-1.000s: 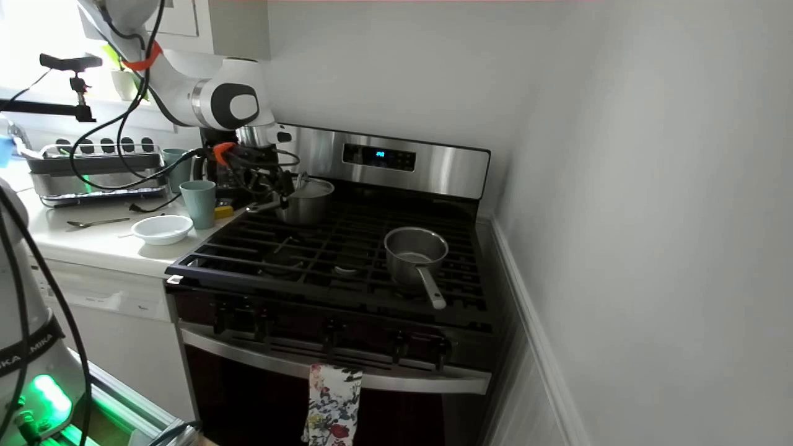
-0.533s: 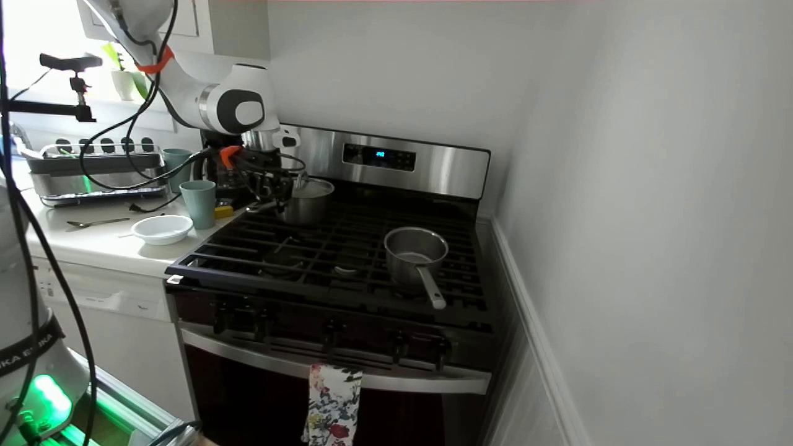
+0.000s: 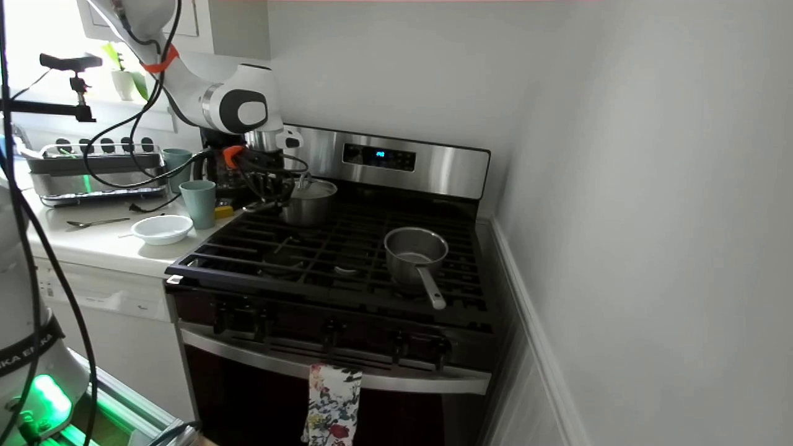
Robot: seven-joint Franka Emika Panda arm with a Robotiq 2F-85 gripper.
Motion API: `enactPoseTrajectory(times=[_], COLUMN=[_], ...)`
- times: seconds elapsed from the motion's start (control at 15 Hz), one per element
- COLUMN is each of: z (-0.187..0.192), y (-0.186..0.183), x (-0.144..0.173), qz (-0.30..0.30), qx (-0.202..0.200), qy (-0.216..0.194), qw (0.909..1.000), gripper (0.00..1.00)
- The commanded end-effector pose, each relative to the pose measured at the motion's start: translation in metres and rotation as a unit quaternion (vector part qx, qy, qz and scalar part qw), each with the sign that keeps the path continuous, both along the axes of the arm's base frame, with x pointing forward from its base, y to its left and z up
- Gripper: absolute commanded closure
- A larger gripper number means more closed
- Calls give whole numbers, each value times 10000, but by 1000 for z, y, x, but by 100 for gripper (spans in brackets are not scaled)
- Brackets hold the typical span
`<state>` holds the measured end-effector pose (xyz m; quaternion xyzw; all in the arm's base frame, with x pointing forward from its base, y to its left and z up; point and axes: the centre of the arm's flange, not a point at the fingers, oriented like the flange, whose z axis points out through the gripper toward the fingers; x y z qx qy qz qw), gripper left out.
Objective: Slide the silver pot on the left to the bottom left cooker on the hob of the stove, press the middle left button right under the screen on the stove button display
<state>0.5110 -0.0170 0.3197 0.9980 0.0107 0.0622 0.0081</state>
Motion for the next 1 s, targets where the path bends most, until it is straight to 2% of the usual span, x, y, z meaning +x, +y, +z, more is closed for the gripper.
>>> enactPoseTrajectory(times=[0.0, 0.93], z=[7, -4], y=[-6, 1], x=[-4, -58], qz=[24, 77], qx=[151, 170], qy=[106, 756], qw=[9998, 9970], gripper=[93, 93])
